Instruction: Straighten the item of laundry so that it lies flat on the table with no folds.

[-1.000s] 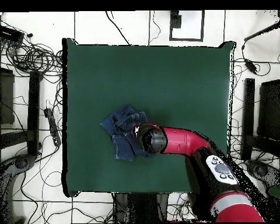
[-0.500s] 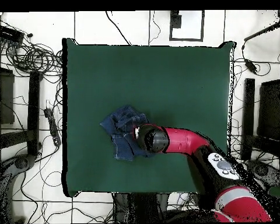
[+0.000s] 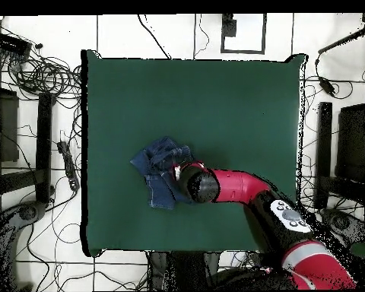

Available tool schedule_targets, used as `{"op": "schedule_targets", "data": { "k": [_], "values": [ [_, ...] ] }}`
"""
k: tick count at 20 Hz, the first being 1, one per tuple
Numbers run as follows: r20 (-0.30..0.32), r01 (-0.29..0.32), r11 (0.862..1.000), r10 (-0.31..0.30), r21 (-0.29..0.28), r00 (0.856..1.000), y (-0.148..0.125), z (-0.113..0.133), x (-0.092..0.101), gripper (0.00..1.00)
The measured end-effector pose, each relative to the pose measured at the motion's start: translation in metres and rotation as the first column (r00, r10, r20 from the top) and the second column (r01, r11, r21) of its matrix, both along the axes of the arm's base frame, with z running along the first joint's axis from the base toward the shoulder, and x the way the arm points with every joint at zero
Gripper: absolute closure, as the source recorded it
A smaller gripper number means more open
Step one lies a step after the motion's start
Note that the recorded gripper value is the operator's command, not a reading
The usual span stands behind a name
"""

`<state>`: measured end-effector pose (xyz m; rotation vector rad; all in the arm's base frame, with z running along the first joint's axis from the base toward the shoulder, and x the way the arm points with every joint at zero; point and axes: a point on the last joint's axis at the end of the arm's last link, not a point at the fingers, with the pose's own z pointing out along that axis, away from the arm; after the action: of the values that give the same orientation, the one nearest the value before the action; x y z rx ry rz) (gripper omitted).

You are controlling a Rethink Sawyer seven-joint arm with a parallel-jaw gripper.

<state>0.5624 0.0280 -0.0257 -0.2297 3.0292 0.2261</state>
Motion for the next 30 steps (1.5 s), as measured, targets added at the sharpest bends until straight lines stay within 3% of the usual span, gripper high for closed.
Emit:
{"op": "schedule_targets", "data": {
  "k": [3, 7, 10, 13, 16, 30],
  "values": [
    [-0.016, -0.016, 1.000, 0.016, -0.015, 1.000, 0.009, 0.015, 0.002, 0.00],
    [-0.133, -0.011, 1.000, 0.010, -0.007, 0.991, 0.029, 0.042, 0.001, 0.00],
    [-0.249, -0.022, 1.000, 0.021, 0.001, 0.968, 0.044, 0.063, -0.005, 0.00],
    [-0.301, -0.042, 0.999, 0.040, -0.001, 0.953, 0.051, 0.073, -0.009, 0.00],
    [-0.314, -0.056, 0.998, 0.051, -0.006, 0.948, 0.054, 0.079, -0.007, 0.00],
    [-0.301, -0.052, 0.998, 0.037, -0.043, 0.953, 0.034, 0.072, -0.007, 0.00]
  ]
}}
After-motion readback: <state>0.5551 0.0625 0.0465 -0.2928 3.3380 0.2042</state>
